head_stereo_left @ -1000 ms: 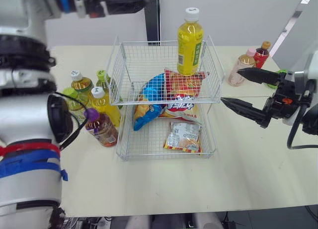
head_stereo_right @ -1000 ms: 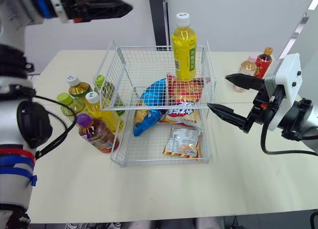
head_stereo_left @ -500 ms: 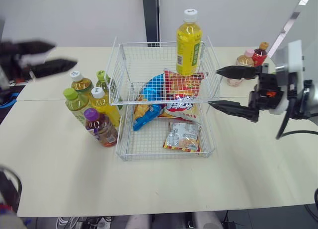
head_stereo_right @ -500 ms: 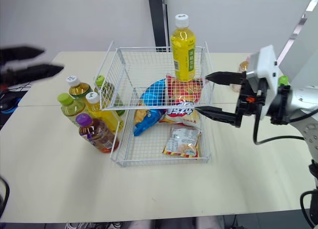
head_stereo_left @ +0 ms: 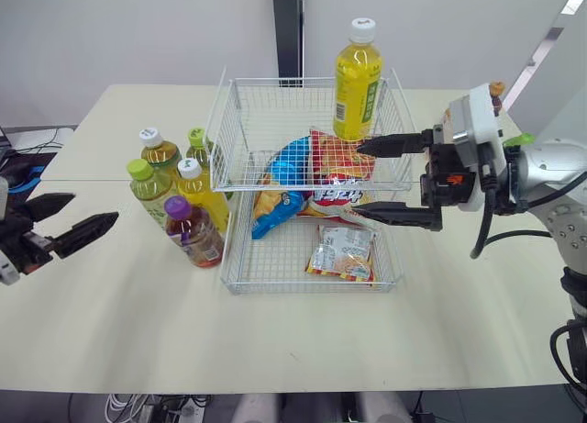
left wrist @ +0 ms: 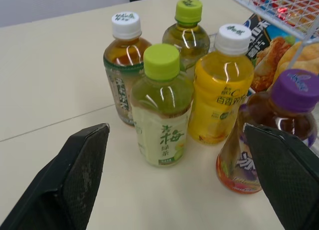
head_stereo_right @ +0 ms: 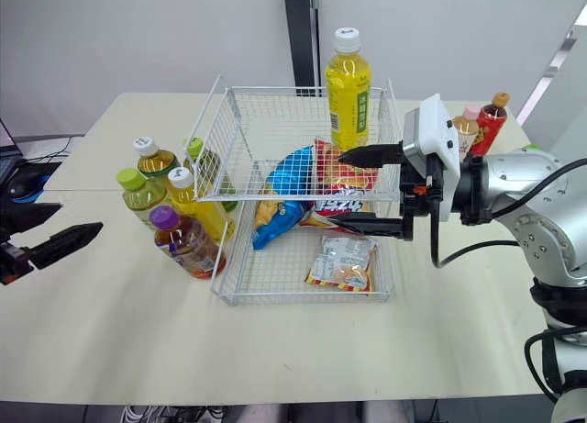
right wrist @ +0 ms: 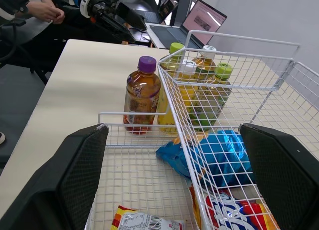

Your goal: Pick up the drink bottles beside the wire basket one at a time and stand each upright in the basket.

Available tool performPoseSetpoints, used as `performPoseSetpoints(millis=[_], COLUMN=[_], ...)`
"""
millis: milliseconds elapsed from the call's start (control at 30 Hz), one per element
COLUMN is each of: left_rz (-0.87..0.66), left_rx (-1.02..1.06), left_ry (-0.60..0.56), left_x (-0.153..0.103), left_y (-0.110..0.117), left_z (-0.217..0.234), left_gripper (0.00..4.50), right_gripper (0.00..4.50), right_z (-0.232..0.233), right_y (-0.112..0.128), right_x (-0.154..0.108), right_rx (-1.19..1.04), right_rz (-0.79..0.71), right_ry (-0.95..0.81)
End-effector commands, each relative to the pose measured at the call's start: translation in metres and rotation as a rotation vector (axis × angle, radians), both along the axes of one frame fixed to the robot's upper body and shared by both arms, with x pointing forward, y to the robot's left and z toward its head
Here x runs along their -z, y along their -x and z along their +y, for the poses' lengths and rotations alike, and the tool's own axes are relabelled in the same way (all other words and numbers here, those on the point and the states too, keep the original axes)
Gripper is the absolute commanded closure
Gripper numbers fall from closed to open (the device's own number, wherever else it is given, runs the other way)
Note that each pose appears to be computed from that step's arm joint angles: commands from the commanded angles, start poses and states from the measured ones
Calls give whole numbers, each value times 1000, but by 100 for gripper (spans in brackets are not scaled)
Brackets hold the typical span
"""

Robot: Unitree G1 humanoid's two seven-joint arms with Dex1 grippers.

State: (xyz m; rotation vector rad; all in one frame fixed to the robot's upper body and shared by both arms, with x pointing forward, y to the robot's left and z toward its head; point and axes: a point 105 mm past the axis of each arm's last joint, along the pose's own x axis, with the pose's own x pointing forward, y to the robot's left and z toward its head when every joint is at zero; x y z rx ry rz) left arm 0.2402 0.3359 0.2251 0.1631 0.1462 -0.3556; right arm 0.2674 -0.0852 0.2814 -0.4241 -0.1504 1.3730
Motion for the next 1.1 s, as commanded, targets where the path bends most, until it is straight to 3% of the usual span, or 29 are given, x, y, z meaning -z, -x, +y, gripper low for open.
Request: performPoseSetpoints(millis=[33,533,1100], left_rz=[-86,-131,-160], left_rx=[2,9,72], left_ry=[-37,-7,56], left_x=[-17,-17,-22], left_y=[3,-3,-32], left_z=[-5,-12,-20], left_gripper=[2,2,2], right_gripper=[0,0,0], right_z=[4,5,12], right_y=[7,13,26], right_x=[-8,-3,-1], right_rx=[-15,-22,55], right_rz=[-47,-74,-58], right_ry=[4,-1,-84])
